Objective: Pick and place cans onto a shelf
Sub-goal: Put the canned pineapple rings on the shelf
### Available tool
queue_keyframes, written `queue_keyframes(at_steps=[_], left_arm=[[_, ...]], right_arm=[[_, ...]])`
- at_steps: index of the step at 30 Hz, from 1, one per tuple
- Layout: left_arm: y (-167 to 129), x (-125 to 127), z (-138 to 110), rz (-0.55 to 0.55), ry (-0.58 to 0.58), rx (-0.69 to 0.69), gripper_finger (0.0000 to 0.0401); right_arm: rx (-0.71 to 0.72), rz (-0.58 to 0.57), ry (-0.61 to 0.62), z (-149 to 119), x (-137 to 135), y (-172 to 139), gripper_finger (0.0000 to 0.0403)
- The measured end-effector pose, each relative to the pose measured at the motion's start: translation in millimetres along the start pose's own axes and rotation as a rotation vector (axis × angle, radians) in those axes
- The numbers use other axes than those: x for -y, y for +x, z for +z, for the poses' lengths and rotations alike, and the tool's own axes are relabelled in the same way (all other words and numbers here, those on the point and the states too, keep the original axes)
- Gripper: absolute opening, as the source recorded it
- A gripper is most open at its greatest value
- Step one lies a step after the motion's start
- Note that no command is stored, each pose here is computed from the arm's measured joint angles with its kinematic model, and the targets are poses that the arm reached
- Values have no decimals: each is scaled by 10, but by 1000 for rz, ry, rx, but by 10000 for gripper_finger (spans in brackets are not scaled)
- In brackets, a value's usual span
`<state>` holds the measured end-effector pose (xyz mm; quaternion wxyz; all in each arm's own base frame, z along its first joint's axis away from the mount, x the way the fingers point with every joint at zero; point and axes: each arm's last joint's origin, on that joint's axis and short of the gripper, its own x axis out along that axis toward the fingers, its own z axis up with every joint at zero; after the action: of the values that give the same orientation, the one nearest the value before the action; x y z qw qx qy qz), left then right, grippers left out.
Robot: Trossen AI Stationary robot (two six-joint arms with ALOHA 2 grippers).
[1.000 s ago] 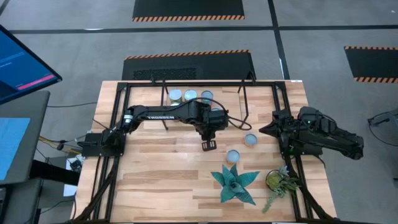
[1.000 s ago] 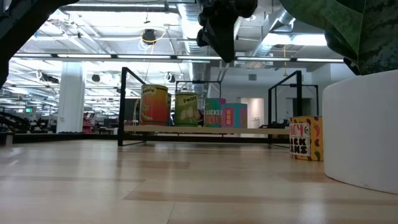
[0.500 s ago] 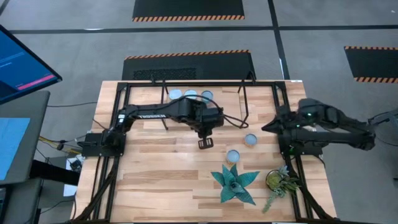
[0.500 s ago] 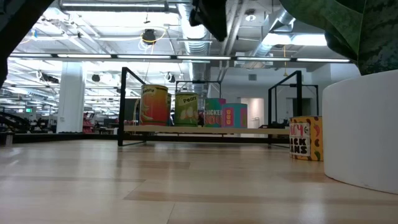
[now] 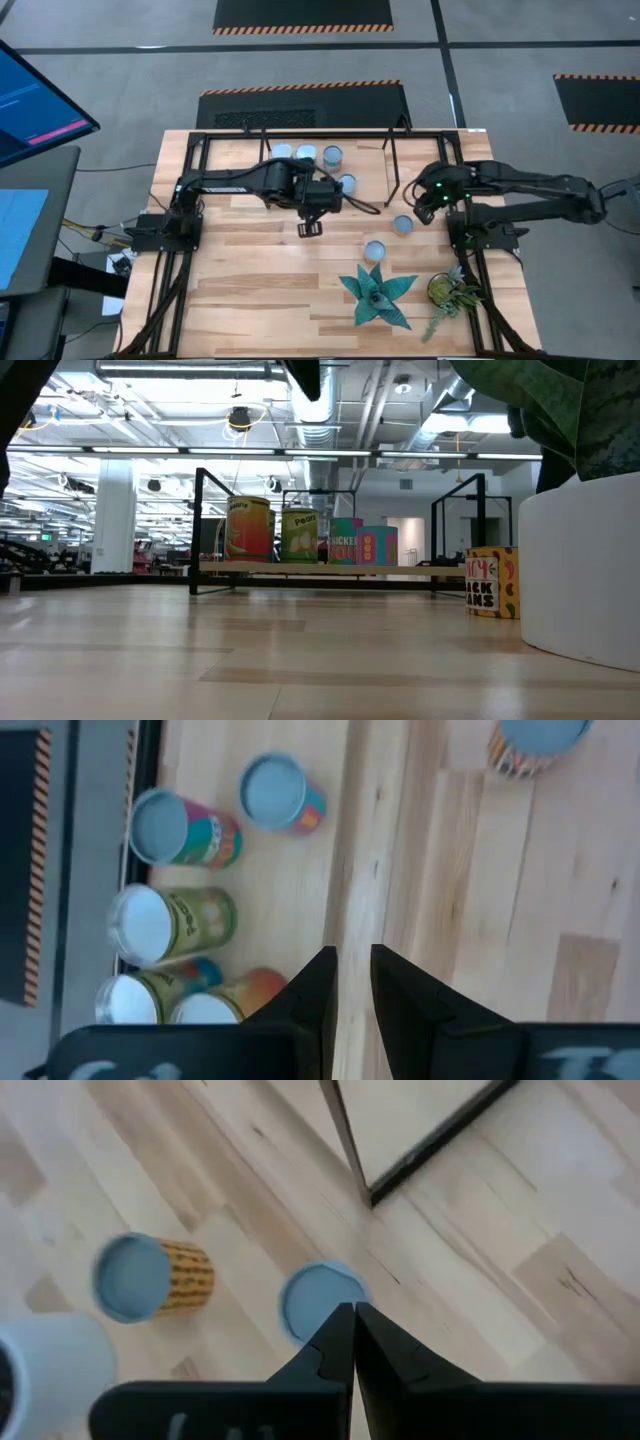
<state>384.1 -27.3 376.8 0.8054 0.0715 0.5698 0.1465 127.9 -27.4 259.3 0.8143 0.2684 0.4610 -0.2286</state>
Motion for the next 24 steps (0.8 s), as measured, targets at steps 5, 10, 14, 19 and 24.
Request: queue_keyframes(at_steps=[5,10,14,19,24], left_arm=[[-150,16,-194,35,-14,1,52],[-282,-24,-627,116,-109,29,52],[-177,-18,-980,89,-222,166,52],[49,-5,-1314,-22,-372,390,52],[186,-8,-1556,-48,-431,445,52]], right_arm=[[-50,-38,45,49,-11,111,38],[-56,-40,45,72,-28,148,38],[-64,-46,45,76,-31,165,38],[-83,-55,44,92,-43,209,38],[-112,-76,62,118,-56,287,38]])
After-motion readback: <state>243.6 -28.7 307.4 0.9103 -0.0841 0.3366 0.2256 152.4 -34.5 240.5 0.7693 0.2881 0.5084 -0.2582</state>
